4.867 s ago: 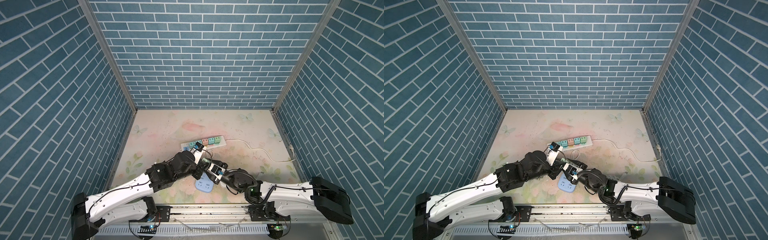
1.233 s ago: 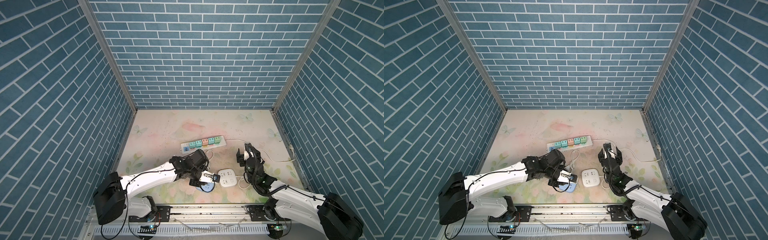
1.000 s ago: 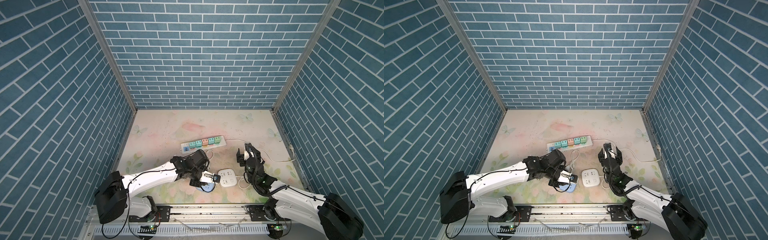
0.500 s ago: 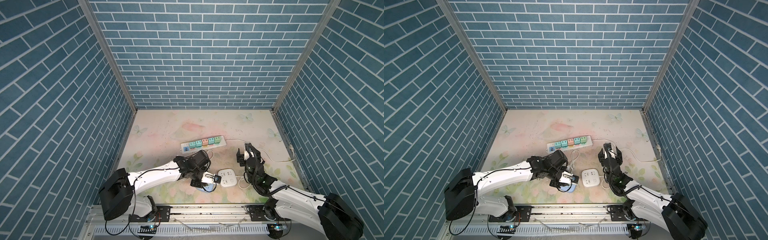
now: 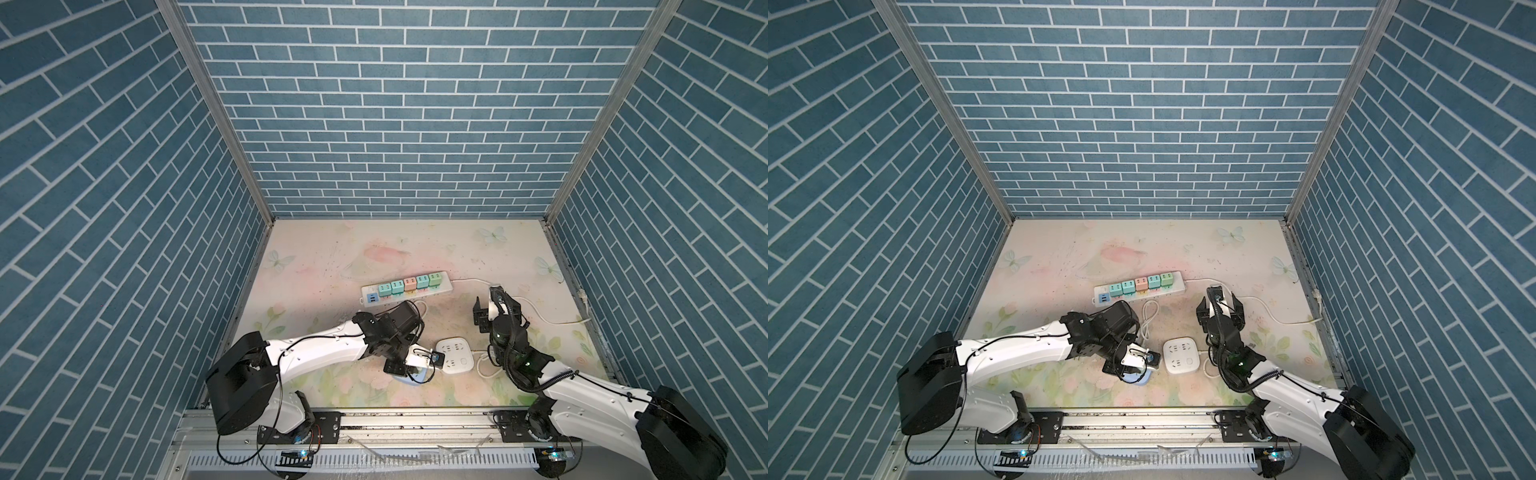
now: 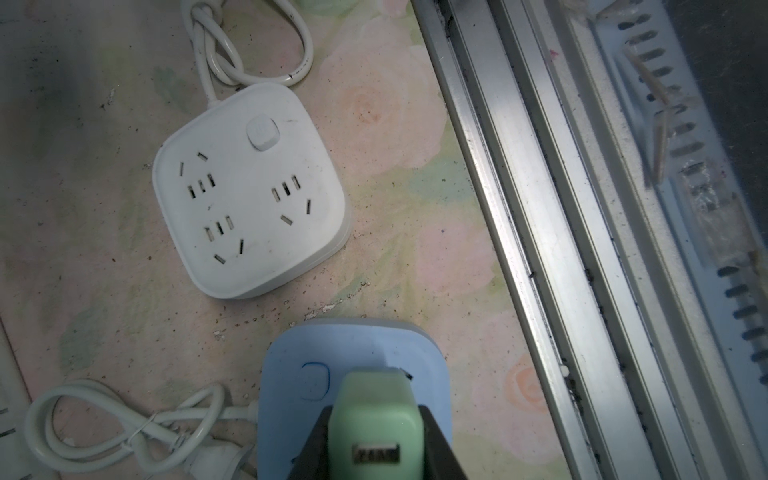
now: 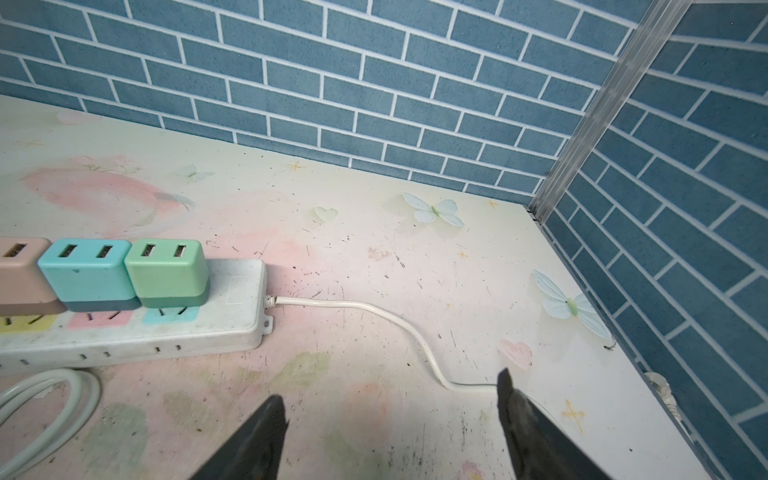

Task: Insert the plug
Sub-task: 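Lower the adapter onto the light blue square socket with the left gripper, then press the adapter into the socket and open the left gripper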

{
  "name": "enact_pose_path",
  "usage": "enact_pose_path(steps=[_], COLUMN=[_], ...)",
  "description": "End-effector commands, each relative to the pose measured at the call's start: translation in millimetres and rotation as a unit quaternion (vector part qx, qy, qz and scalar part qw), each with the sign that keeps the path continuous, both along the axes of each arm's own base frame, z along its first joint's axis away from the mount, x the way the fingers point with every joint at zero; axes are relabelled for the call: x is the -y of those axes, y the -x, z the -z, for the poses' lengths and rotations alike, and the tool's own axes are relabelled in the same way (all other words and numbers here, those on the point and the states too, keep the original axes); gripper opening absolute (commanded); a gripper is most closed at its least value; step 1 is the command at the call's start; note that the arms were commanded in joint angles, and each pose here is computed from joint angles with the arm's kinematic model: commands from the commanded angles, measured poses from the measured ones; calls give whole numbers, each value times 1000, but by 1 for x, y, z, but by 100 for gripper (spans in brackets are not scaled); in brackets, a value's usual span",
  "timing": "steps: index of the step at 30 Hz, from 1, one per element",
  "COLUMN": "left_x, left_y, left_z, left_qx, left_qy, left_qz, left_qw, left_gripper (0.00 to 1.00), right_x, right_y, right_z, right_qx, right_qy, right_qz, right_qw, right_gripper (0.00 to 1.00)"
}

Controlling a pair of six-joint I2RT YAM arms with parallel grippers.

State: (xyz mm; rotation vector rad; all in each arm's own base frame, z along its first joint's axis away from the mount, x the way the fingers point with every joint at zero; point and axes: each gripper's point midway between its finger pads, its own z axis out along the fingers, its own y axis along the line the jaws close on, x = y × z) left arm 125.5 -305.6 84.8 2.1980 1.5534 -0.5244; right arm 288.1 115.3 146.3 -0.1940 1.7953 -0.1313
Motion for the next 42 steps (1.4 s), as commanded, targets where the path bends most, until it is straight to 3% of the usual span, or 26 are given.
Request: enact_pose_path(steps=[1,25,42], left_x=[6,3,7], left_y=[2,2,-14], left_z=[-3,18,41], left_qx=[-6,-21,-63], left_qy=[8,-18,-26], left_qz=[10,8,-39], left_qw=[1000,1000,997], left_gripper=[0,0,0], right_x=[1,1,2], right_y=[-2,-1,2], right_z=[-5,-5,-6], right_qx=[5,6,9], right_qy=[-13,-15,-21], right_qz=[7,5,1], right_qw=[1000,1000,1000], right_gripper=[82,82,82])
